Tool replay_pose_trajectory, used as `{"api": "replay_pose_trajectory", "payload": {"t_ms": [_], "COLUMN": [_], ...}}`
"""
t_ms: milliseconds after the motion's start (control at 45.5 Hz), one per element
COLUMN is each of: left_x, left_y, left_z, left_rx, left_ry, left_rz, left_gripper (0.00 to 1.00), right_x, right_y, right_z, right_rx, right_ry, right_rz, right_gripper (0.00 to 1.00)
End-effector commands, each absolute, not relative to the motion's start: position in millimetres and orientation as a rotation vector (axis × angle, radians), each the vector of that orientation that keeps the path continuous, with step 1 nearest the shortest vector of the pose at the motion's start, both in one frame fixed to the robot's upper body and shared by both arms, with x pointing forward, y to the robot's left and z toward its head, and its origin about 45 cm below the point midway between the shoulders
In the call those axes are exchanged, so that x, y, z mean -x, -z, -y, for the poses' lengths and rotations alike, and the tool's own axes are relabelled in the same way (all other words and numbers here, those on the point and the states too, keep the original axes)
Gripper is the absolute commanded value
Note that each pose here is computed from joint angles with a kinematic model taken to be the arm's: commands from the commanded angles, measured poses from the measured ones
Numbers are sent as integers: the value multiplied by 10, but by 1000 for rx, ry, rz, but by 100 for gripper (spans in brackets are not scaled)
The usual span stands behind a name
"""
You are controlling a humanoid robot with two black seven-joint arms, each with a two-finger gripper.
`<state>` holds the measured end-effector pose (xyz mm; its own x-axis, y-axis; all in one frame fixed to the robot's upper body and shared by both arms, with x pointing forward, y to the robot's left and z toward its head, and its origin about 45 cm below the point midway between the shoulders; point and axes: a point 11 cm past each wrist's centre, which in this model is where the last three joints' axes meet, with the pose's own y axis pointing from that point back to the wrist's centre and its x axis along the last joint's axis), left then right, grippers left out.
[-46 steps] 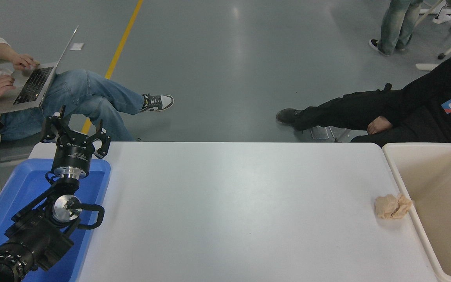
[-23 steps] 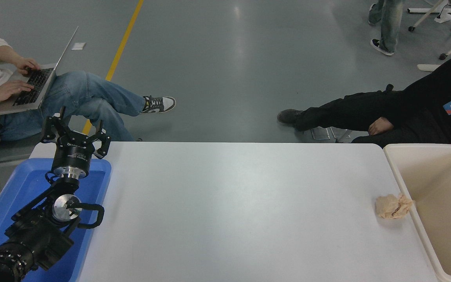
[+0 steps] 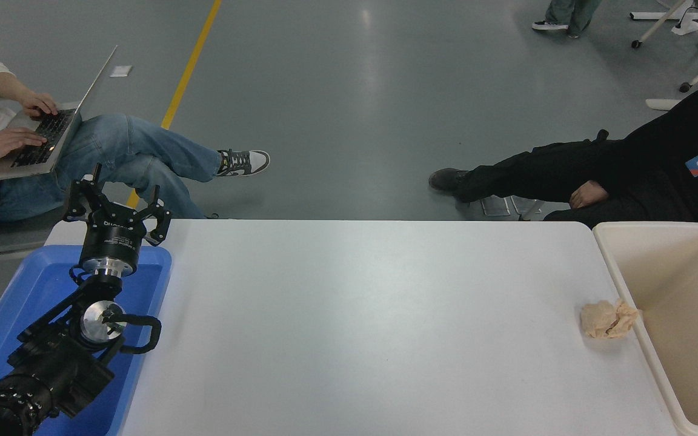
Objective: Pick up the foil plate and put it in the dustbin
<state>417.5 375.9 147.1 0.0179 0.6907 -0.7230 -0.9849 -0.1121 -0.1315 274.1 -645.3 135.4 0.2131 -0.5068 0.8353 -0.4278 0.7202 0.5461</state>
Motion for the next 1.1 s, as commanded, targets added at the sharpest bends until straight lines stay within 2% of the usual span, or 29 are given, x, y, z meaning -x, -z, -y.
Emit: {"api": "replay_pose_trajectory", "payload": {"t_ms": [0,132,242,396,418,484,505,571,593,835,1077], "left_x": [-4176,-4175,-4174,-4180,-4174,-4176,-4175,-4175,-4175,-4174,-4173], "left_y": [-1470,-1472,-1468,-1480,-1468,-1471,-1473,-1473,-1472,-1466,-1469], "left_z": [-3752,-3760,-3757,-3759,-3757,-3754,-3761,-3760,-3760,-3754,-3762], "left_rx": [771,770,771,772,771,772,772,770,770,768,768], "left_ry": [-1524,-1525,-1526,-1524,-1526,-1524,-1525,-1524,-1525,-1524,-1525], "left_rz": [-502,-503,-503,-501,-503,-503,-502,-501,-503,-502,-501], "left_gripper": [99,99,99,99,99,99,99,99,99,99,99], "right_x": [-2757,-2777,-2762,-2811,-2832,-2860,-2871,-2894,-2910,-2897,-3232], "right_y": [-1362,-1304,-1521,-1682,-1709,-1755,-1769,-1822,-1855,-2259,-2717], "right_z": [6446,6364,6468,6353,6330,6265,6241,6164,6132,5813,5324], "right_rx": [-822,-867,-886,-964,-972,-985,-990,-1002,-1008,-1043,-1162], "right_ry": [48,84,122,159,155,144,141,130,129,122,143], "right_rz": [1426,1413,1436,1396,1384,1330,1310,1248,1234,1053,837], "right_gripper": [86,86,86,86,86,86,87,99,100,100,100]}}
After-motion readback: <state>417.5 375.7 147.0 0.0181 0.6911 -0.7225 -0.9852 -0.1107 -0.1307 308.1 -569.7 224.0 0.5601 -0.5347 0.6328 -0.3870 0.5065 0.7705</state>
